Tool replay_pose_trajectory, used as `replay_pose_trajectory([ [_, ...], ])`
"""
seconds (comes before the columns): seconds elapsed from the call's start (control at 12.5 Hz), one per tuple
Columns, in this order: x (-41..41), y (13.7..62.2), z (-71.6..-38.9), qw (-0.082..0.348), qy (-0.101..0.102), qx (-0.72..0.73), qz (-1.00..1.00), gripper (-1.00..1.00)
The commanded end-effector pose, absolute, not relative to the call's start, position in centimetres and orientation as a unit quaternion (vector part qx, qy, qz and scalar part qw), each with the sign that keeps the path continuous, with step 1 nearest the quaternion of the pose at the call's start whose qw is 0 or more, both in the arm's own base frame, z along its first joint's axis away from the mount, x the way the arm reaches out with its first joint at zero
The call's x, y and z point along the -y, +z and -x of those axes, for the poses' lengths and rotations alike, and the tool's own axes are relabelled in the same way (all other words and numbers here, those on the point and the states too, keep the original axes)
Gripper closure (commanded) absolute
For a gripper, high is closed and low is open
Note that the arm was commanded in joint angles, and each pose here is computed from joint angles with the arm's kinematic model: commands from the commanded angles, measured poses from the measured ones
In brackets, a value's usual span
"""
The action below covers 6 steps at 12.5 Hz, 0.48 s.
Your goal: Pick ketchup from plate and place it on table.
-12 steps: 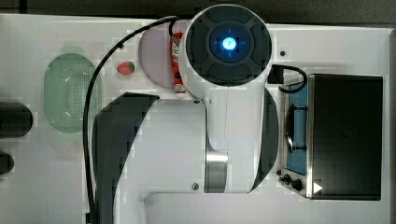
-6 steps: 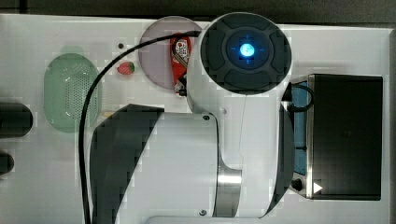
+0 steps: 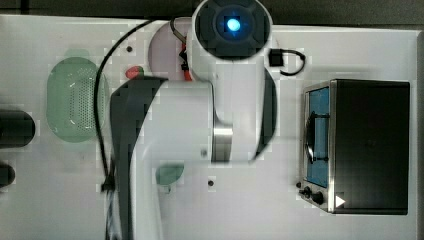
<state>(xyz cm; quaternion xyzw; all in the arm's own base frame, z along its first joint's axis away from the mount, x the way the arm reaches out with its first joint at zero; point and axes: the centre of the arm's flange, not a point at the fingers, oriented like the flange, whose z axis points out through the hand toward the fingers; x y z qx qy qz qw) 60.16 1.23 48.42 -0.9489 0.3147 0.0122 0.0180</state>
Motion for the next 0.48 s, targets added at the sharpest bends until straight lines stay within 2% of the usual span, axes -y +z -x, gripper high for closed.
replay_pose_trajectory([
  [0.08,-2.1,43.5,-62.4,0.020,0.036,-0.231,0.972,-1.00],
  [0.24,-2.8,40.4,-63.9,0.021,0.049,-0.187,0.981,-1.00],
  [0.48,-3.9,36.4,-66.3,0.008,0.057,-0.118,0.991,-1.00],
])
